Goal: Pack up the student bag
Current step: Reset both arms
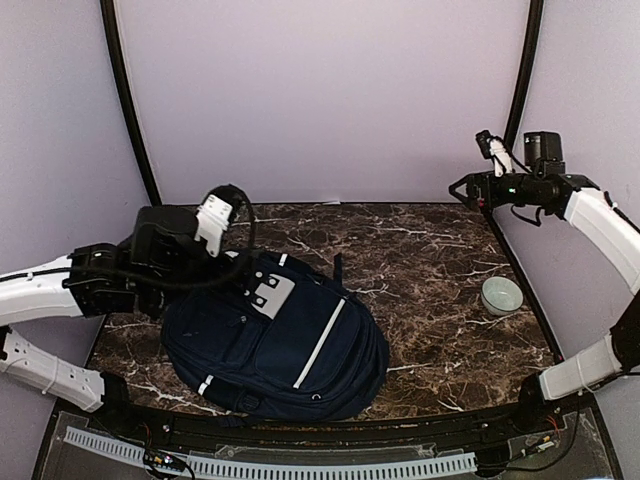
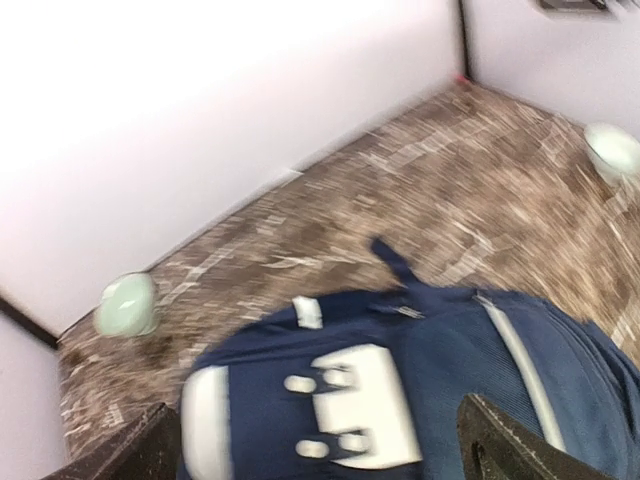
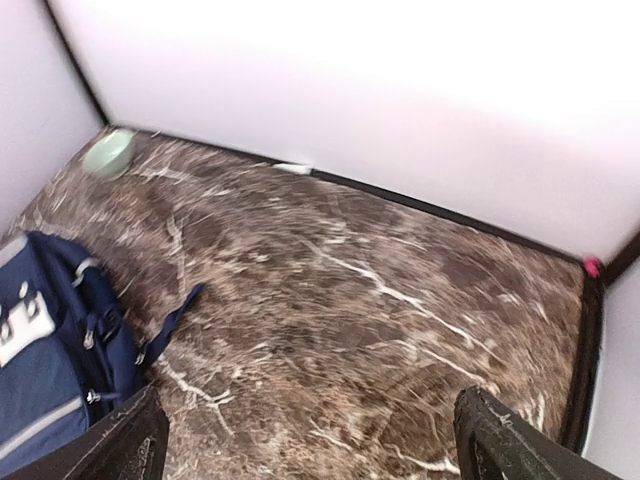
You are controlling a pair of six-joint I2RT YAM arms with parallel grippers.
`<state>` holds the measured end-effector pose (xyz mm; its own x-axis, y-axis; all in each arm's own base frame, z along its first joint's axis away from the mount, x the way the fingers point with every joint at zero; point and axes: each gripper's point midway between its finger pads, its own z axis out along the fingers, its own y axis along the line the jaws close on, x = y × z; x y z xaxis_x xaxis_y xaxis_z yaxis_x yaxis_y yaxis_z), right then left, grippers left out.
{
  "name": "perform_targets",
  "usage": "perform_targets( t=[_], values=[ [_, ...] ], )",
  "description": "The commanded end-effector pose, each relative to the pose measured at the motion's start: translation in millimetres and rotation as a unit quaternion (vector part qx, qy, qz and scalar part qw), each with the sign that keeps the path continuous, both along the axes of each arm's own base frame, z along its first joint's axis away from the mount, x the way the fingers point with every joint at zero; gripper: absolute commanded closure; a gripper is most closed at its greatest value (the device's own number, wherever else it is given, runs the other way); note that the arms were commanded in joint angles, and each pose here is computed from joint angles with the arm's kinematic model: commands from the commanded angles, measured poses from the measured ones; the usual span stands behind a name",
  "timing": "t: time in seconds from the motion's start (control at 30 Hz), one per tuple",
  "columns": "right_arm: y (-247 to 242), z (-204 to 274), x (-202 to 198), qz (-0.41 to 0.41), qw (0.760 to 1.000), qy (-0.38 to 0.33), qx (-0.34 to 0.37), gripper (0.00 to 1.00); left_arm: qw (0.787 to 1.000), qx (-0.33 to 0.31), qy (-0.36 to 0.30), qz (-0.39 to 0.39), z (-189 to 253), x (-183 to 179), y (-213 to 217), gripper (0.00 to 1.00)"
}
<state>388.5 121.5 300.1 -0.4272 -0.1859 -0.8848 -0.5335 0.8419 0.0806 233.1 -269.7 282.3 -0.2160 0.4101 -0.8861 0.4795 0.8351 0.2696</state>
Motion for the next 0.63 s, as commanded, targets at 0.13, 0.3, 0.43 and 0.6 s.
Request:
perform_targets(
  t=[0.13, 0.3, 0.43, 0.6],
  values=[
    [-52.9, 26.8, 6.5, -0.120, 0.990, -0.027, 0.070, 0.00, 0.980, -0.084, -0.028, 0.180, 25.0, 52.6, 120.4, 0.01],
    [-52.4, 29.8, -26.9, -0.115, 0.984, -0.101, 0.093, 0.00, 0.973, -0.055, -0.026, 0.224, -0.2, 58.5, 140.9, 0.01],
    [-61.0, 16.8, -34.6, -0.128, 0.983, -0.102, 0.079, 0.00, 0.970, -0.063, -0.019, 0.232, -21.4, 55.8, 146.7, 0.01],
    [-58.9, -2.9, -31.7, -0.118, 0.987, -0.081, 0.067, 0.00, 0.969, -0.070, -0.038, 0.233, -16.4, 49.4, 156.3, 0.01]
  ],
)
